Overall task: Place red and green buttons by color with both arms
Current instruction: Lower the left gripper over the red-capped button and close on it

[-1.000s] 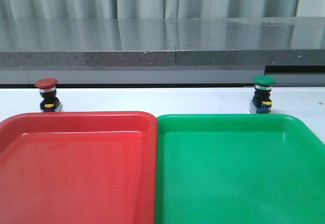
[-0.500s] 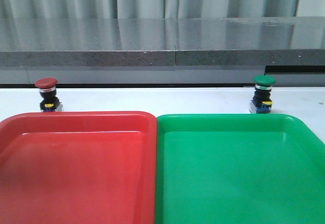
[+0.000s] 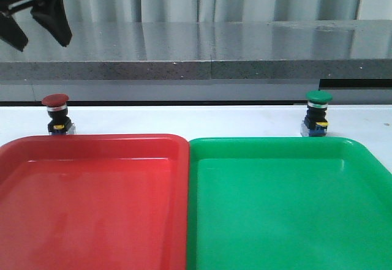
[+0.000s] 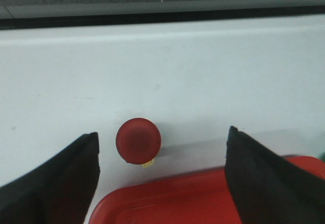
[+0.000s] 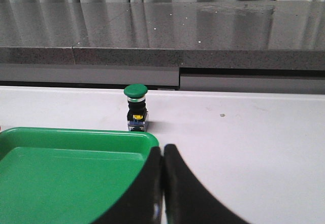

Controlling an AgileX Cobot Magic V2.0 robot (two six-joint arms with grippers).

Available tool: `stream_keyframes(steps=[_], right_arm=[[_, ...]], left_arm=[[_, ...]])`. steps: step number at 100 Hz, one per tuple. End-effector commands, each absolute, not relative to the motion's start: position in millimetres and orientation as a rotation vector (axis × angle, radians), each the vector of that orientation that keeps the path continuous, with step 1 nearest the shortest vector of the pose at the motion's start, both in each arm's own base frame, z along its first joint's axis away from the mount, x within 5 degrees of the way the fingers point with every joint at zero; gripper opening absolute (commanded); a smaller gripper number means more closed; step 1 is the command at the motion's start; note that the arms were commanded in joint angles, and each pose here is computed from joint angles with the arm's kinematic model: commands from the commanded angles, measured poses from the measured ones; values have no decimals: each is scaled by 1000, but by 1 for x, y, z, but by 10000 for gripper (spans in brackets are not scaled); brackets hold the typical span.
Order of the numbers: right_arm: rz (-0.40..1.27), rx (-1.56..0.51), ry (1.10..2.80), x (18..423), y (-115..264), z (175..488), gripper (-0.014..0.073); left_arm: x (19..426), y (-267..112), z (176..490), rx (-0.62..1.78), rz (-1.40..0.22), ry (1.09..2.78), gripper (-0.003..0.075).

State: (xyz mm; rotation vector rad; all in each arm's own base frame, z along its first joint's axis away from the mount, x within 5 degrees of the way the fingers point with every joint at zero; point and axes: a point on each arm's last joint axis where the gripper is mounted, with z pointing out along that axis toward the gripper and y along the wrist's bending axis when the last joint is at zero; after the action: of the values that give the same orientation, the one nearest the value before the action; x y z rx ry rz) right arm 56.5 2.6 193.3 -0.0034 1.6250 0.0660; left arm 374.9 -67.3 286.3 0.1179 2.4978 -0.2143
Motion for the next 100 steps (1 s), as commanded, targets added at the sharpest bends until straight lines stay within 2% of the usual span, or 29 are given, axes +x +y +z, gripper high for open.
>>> stream_keyframes(steps=[1,22,57,78,88,100], right_arm=[[69,-1,1509,54,2,207,-110],[69,-1,1509,54,2,207,-110],[69,-1,1509,54,2,207,-110],[69,-1,1509,54,2,207,-110],[69,-1,1509,54,2,207,-110],[69,-1,1509,54,2,207,-110]], left_arm=[[385,-71,300,120,-220,2410,501],[400,-70,270,122,-190,2470,501],[415,-72,238,117,-182,2508,501],[418,-72,231,116,-180,2521,498],[419,-72,232,115,-180,2511,459],[419,-72,232,115,-180,2511,323]])
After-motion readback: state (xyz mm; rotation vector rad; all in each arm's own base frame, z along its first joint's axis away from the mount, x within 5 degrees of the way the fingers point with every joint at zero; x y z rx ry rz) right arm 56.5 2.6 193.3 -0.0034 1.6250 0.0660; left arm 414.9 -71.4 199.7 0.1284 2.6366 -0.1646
